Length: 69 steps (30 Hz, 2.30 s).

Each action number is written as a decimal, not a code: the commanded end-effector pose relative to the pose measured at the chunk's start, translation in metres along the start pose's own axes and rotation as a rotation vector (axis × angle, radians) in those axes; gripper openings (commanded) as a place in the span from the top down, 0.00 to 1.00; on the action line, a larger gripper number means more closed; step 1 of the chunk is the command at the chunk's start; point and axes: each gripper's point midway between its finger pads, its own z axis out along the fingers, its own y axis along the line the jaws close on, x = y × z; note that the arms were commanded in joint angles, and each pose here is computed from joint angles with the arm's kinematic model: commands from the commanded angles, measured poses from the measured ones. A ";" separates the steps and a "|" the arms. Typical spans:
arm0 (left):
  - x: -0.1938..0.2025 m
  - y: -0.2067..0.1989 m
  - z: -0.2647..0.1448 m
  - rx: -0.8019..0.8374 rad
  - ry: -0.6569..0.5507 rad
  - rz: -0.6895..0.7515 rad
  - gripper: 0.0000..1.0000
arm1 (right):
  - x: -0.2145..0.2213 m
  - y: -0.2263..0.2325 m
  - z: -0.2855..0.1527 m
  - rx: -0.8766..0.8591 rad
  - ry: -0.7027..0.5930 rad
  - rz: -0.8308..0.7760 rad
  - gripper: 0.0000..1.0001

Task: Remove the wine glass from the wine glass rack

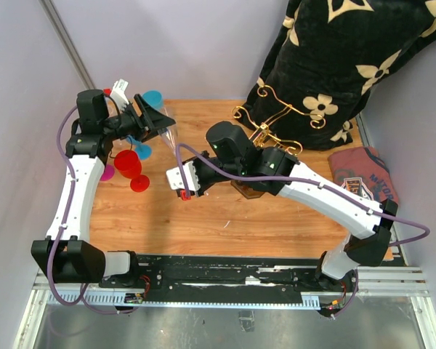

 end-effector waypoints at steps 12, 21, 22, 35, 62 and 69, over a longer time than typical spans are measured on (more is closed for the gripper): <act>-0.033 0.023 0.005 -0.211 -0.179 0.313 0.39 | -0.007 -0.025 -0.052 0.286 0.019 0.019 0.06; -0.050 0.069 0.026 -0.418 -0.382 0.479 0.41 | -0.004 -0.019 -0.086 0.410 -0.005 0.062 0.05; -0.052 0.073 0.030 -0.431 -0.404 0.497 0.41 | -0.004 -0.017 -0.088 0.417 -0.007 0.068 0.05; -0.083 0.125 0.051 -0.677 -0.706 0.661 0.41 | 0.009 -0.001 -0.111 0.482 0.002 0.125 0.05; -0.078 0.187 0.061 -0.757 -0.949 0.761 0.44 | 0.043 0.021 -0.138 0.524 0.079 0.210 0.05; -0.076 0.192 0.069 -0.762 -0.916 0.765 0.25 | 0.044 0.022 -0.143 0.522 0.093 0.216 0.05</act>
